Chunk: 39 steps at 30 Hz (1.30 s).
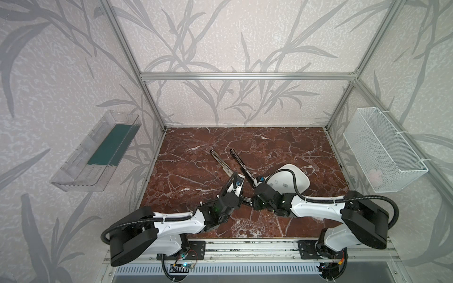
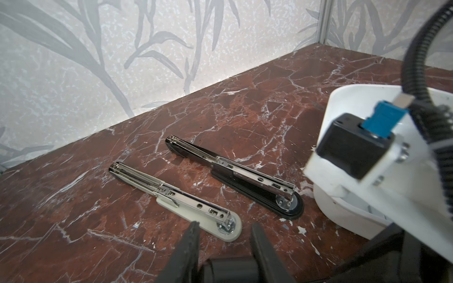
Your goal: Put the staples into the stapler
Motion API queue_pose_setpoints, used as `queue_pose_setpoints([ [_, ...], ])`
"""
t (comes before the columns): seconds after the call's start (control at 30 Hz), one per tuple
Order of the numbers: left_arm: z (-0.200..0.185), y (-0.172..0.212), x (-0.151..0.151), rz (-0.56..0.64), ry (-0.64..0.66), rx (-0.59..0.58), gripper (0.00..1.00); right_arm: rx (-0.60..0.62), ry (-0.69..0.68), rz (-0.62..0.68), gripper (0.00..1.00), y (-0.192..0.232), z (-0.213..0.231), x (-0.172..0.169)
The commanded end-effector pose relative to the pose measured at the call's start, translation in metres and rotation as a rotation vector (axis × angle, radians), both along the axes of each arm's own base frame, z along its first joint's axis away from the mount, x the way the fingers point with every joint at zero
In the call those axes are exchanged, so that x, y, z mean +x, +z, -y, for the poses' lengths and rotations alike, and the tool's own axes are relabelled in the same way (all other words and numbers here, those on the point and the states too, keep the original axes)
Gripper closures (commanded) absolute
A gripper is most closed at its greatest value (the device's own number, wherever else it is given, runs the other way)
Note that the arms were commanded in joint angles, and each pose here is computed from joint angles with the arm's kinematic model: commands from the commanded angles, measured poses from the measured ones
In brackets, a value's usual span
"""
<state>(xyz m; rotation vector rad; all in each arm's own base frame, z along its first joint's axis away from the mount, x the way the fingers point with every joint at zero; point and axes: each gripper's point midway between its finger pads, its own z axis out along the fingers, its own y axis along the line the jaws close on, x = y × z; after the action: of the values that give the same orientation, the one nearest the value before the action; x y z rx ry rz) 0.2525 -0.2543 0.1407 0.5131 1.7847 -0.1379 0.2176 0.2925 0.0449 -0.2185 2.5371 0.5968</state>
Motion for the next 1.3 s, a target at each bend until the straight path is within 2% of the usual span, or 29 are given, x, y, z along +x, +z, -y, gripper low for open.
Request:
queue_pose_setpoints([
  [0.0, -0.001, -0.017, -0.004, -0.009, 0.0, 0.023, 0.59, -0.055, -0.014, -0.043, 0.84, -0.021, 0.013, -0.007],
  [0.3, 0.004, -0.021, -0.005, -0.021, -0.017, 0.015, 0.52, -0.064, -0.019, -0.036, 0.85, -0.024, 0.016, -0.007],
  [0.53, 0.012, -0.027, -0.006, -0.027, -0.051, 0.009, 0.41, -0.073, -0.02, -0.033, 0.85, -0.027, 0.014, -0.005],
  [0.7, 0.016, -0.024, -0.008, -0.029, -0.074, -0.006, 0.39, -0.076, -0.023, -0.026, 0.85, -0.025, 0.014, -0.003],
  [0.83, 0.017, -0.026, -0.011, -0.033, -0.093, -0.019, 0.32, -0.075, -0.023, -0.016, 0.85, -0.023, 0.014, -0.002],
  [0.93, 0.015, -0.03, -0.015, -0.021, -0.114, -0.034, 0.23, -0.074, -0.018, -0.01, 0.85, -0.022, 0.013, -0.001],
  [1.27, 0.012, -0.031, -0.03, -0.017, -0.21, -0.012, 0.11, -0.082, -0.017, 0.038, 0.85, -0.007, 0.014, 0.005],
])
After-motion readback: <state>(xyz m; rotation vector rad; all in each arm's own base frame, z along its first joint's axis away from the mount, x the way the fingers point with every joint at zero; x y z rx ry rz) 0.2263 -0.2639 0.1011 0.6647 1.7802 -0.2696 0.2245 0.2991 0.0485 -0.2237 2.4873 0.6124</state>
